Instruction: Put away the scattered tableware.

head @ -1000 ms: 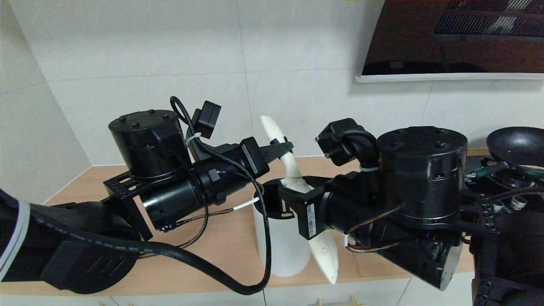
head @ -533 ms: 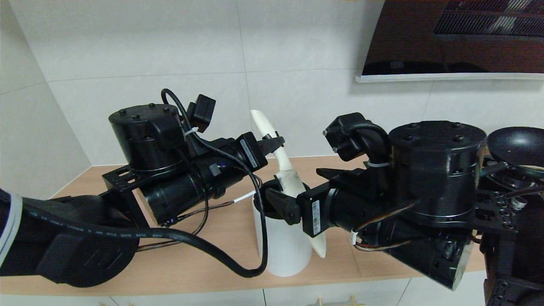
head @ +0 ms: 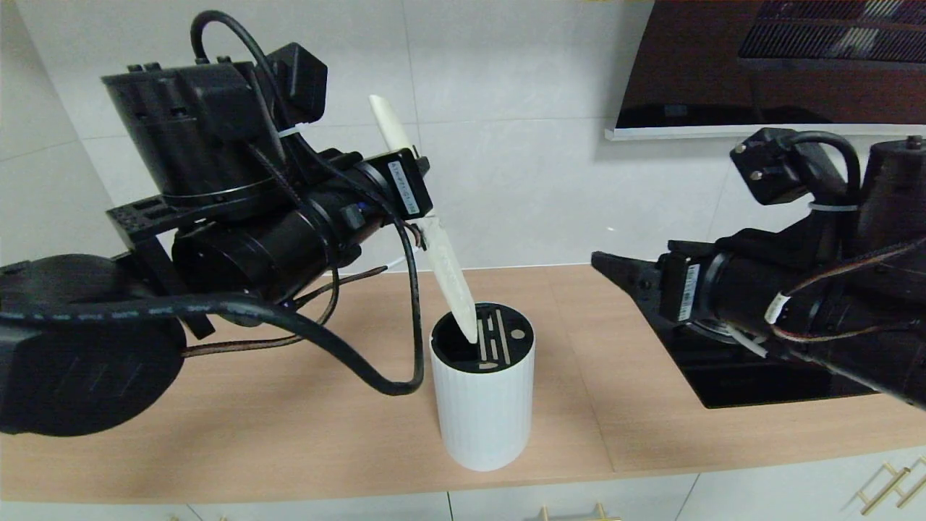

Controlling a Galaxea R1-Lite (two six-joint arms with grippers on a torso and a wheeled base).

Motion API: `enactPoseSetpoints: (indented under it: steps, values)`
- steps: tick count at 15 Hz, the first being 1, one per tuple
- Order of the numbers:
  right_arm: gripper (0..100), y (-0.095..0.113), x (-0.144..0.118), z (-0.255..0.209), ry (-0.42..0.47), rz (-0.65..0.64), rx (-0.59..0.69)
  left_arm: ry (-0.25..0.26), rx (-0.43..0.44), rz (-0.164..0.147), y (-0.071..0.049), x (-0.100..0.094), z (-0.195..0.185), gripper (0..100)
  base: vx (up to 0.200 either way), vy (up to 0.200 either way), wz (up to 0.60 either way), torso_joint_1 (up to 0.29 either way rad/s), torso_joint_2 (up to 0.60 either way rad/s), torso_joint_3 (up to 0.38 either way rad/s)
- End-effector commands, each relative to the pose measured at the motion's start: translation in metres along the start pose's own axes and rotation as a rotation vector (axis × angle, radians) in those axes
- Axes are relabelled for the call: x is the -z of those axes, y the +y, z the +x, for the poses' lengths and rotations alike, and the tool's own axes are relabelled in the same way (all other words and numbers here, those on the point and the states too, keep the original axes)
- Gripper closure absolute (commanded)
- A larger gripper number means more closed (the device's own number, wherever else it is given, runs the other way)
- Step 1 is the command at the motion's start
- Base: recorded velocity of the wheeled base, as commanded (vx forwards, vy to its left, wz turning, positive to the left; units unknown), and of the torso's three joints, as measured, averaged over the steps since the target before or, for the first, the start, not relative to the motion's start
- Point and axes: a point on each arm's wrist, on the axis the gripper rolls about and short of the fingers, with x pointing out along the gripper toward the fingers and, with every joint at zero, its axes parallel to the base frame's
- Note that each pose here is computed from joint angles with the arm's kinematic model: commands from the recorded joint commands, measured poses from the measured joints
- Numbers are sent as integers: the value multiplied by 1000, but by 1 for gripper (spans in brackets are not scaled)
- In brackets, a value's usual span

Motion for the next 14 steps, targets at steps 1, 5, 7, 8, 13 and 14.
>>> enactPoseSetpoints:
  steps: [1,5,7,8,13,14]
  values:
    - [0,-22,2,-10,0,10,64,-26,-40,86,-8,-3,-4,100,0,0,0,0,0,0]
    - [0,-26,11,-3,35,1,86,-10,-107,113,-31,18,-7,100,0,0,0,0,0,0]
    - [0,-26,15,0,51,-3,89,-17,-131,122,-32,26,0,100,0,0,0,0,0,0]
    - [0,-26,16,0,53,-3,90,-16,-153,139,-33,30,3,100,0,0,0,0,0,0]
    - [0,-26,17,0,56,-5,90,-24,-184,184,-34,59,21,100,0,0,0,0,0,0]
    - [0,-26,17,0,57,-5,89,-33,-189,192,-35,63,25,100,0,0,0,0,0,0]
